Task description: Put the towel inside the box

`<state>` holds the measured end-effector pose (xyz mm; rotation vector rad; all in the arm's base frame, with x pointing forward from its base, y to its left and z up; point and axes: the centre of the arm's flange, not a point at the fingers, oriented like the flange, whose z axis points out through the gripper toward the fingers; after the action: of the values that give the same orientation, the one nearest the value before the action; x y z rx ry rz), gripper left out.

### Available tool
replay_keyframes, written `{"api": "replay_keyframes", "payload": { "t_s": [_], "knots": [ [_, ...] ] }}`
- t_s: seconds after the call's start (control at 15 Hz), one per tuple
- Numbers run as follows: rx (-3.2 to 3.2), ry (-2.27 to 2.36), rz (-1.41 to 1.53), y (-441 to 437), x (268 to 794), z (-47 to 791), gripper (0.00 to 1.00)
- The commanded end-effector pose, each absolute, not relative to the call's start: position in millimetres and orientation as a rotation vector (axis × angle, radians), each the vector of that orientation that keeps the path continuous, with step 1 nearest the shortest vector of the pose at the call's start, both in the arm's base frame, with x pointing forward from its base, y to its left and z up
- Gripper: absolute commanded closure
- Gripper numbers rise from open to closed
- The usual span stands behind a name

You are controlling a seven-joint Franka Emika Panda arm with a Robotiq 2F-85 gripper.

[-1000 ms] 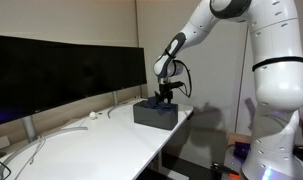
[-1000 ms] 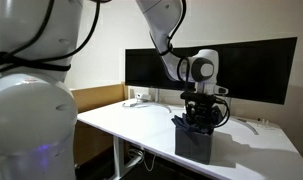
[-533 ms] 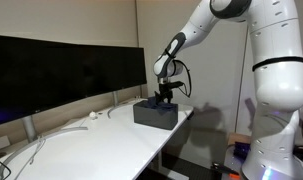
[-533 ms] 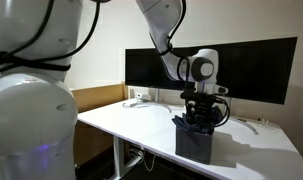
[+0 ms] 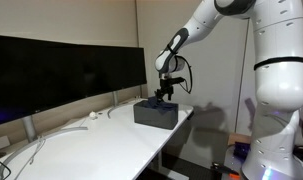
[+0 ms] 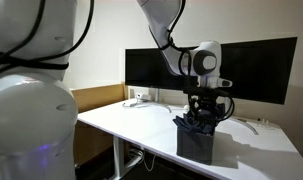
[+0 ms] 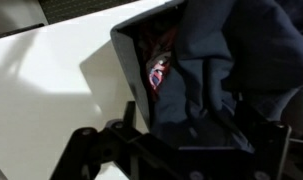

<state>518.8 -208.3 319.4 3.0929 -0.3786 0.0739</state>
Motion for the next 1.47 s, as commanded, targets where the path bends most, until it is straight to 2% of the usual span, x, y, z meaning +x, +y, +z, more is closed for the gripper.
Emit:
{"api": "replay_keyframes", "payload": {
  "t_s": [0.0,1.4],
  "knots": [
    [3.077,-0.349,0.133,-211.2,501.9,343.1,0.0],
    [3.035,-0.253,0.329,-182.9,476.4,420.5,0.0]
  ]
}}
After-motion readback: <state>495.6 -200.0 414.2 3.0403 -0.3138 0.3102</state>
